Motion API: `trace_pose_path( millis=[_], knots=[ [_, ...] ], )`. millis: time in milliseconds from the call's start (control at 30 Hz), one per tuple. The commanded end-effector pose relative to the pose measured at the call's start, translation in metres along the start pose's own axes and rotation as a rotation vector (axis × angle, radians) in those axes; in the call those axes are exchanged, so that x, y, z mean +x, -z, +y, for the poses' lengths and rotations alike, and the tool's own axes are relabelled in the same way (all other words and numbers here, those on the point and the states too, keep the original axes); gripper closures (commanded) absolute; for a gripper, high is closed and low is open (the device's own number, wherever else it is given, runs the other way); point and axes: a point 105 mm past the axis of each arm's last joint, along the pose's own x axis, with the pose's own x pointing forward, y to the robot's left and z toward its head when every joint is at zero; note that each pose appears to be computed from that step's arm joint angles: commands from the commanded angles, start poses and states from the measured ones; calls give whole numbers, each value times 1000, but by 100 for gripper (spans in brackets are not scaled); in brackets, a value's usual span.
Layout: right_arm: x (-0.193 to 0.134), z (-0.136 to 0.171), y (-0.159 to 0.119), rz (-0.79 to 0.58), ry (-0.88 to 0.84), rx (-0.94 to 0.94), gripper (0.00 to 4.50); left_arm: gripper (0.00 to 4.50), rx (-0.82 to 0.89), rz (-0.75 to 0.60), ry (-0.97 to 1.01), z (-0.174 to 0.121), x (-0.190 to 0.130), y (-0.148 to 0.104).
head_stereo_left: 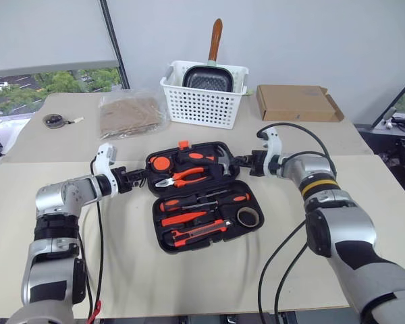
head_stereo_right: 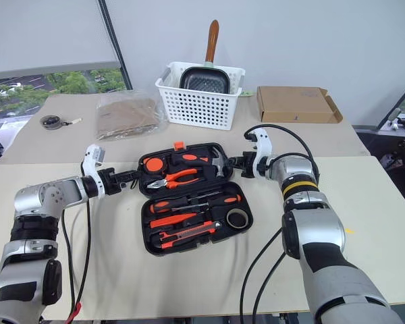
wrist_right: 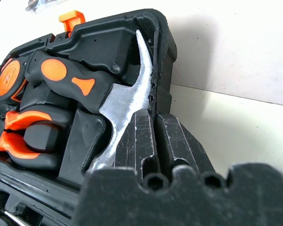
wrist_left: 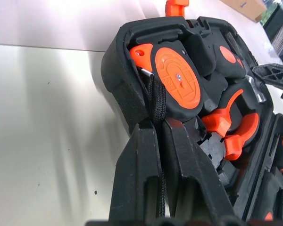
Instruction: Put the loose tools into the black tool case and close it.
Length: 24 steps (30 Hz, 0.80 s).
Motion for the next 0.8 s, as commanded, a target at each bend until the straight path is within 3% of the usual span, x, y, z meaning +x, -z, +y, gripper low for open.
trace_pose_path(
  millis=[33, 233, 467, 800],
  knots=[
    [-20, -2, -37, -158, -12, -85, 450, 444, 142, -59, 68, -15, 6, -23],
    [-33, -5, -20, -178, -41, -293, 450, 444, 366, -141, 108, -29, 18, -49],
    [-49, 13, -32, -344, -119, -437, 450, 444, 607, -275, 94, -38, 29, -71],
    [-63, 21, -32, -478, -95, -638, 450, 444, 918, -445, 147, -76, 22, -81]
  ],
)
